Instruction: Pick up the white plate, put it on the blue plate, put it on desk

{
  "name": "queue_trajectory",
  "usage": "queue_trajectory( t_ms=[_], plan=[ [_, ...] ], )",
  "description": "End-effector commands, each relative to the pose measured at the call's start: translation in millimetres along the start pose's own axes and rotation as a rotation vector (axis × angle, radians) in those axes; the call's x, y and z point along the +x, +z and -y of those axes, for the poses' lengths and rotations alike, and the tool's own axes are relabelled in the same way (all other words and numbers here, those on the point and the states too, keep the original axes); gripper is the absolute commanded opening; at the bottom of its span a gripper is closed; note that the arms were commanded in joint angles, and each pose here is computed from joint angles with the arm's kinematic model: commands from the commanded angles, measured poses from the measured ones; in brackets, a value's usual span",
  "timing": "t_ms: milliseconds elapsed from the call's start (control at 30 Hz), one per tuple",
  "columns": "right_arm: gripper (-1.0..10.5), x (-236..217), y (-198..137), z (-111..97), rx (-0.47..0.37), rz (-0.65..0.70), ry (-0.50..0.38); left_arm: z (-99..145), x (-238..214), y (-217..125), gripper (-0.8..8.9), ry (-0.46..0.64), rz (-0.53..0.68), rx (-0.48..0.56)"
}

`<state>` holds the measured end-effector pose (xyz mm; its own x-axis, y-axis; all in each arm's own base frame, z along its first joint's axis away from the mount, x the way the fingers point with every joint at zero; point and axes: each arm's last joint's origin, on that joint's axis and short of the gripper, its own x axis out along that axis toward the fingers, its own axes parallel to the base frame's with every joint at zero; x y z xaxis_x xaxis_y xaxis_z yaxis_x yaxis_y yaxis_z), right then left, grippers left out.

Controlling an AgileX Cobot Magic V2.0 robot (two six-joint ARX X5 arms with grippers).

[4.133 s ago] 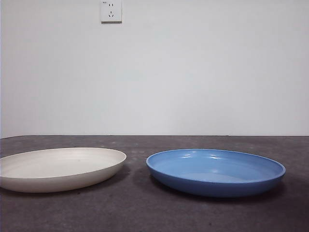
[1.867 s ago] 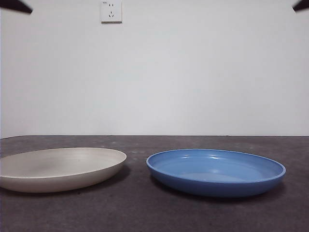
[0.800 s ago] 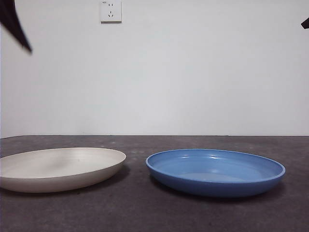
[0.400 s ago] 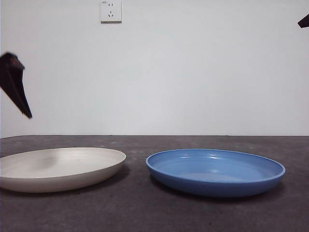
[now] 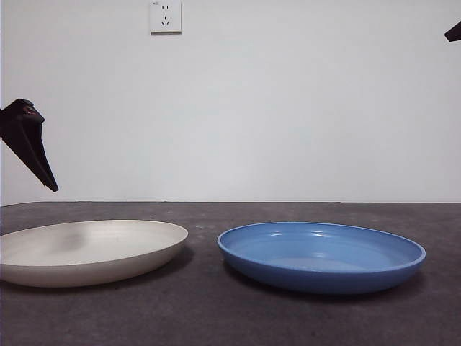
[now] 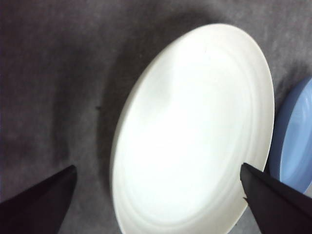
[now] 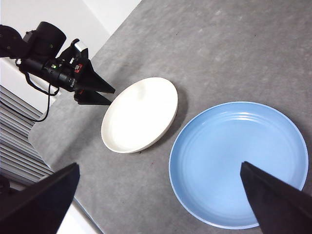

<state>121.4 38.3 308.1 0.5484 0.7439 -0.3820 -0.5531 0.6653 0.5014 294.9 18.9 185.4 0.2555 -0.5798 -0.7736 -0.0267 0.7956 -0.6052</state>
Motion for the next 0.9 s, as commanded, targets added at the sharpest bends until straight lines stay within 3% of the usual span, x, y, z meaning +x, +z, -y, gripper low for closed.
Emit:
queue_trajectory(
  t_ms=[33, 233, 433, 667, 900],
  plan=[
    [6.0, -2, 5, -3, -0.015, 0.017, 0.008, -2, 4, 6, 5.85, -0.005, 0.0, -0.002],
    [6.0, -2, 5, -3, -0.015, 0.016, 0.008, -7, 11, 8, 5.78, -0.005, -0.014, -0.019],
    [6.0, -2, 5, -3, -0.015, 0.018, 0.0, -6, 22, 9, 4.77, -0.009, -0.035, -0.016],
    [6.0, -2, 5, -3, -0.015, 0.019, 0.0, -5, 23, 9, 1.71, 0.033, -0.029, -0.006],
    [6.0, -2, 5, -3, -0.016, 0.019, 0.0, -7, 23, 9, 1.29, 0.083, -0.032, -0.008]
  ],
)
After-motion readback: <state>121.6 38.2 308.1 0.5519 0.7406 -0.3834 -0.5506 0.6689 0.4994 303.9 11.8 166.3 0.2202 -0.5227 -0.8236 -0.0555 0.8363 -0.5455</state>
